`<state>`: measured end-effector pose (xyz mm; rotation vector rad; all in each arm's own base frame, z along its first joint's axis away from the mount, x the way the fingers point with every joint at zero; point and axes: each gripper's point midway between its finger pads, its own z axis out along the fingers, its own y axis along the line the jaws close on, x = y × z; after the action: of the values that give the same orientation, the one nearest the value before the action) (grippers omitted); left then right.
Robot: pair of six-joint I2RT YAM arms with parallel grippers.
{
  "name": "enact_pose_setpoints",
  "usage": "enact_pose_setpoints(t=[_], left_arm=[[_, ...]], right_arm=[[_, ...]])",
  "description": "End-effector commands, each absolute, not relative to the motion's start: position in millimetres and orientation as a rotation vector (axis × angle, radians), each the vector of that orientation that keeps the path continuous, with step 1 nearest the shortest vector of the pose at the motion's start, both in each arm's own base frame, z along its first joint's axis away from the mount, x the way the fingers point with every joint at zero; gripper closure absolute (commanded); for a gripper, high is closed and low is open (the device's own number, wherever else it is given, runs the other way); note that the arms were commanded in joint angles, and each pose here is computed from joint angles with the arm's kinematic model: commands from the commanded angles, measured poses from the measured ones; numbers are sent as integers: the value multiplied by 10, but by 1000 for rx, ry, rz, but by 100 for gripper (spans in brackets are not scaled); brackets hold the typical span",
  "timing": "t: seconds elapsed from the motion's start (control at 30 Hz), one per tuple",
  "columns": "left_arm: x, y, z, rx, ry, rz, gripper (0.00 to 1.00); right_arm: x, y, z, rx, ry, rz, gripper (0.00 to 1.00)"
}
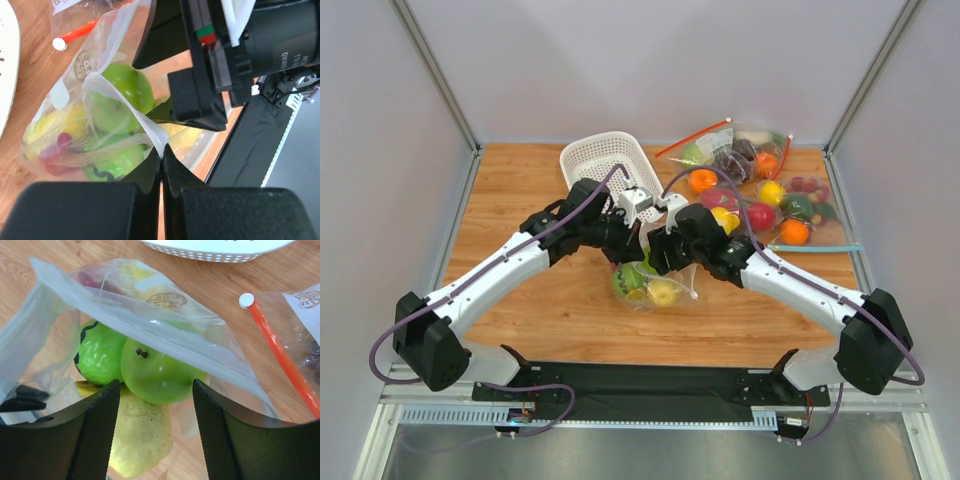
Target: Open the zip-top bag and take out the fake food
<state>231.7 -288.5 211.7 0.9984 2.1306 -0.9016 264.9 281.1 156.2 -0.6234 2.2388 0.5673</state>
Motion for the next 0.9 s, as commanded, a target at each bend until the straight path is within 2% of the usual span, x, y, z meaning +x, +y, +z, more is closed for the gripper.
enact_pose_setpoints(t=[0.0, 0.17, 0.27, 0.73, 0.83, 0.87], left_arm=[[2361, -2939, 2102, 1000, 2118, -934, 100], [2364, -2984, 2067, 1016, 2115, -966, 100], [2372, -3002, 2038, 1020, 2122, -980, 100], [2372, -3066, 1998, 1029, 2122, -1053, 100], [2382, -3065, 2000, 1022, 2125, -1060, 100], [2396, -3064, 1998, 1019, 2126, -1060, 100]], right_arm=[[2844, 2881, 1612, -606, 2152, 540, 36], [2822, 3026, 1588, -637, 2118, 626, 22], [2877, 3065, 1536, -631, 2111, 623, 19], [3108, 3244, 1201, -581, 2072, 631, 13], [3150, 3288, 1171, -580, 2059, 636, 15], [3162, 3305, 1184, -579, 2056, 641, 19]])
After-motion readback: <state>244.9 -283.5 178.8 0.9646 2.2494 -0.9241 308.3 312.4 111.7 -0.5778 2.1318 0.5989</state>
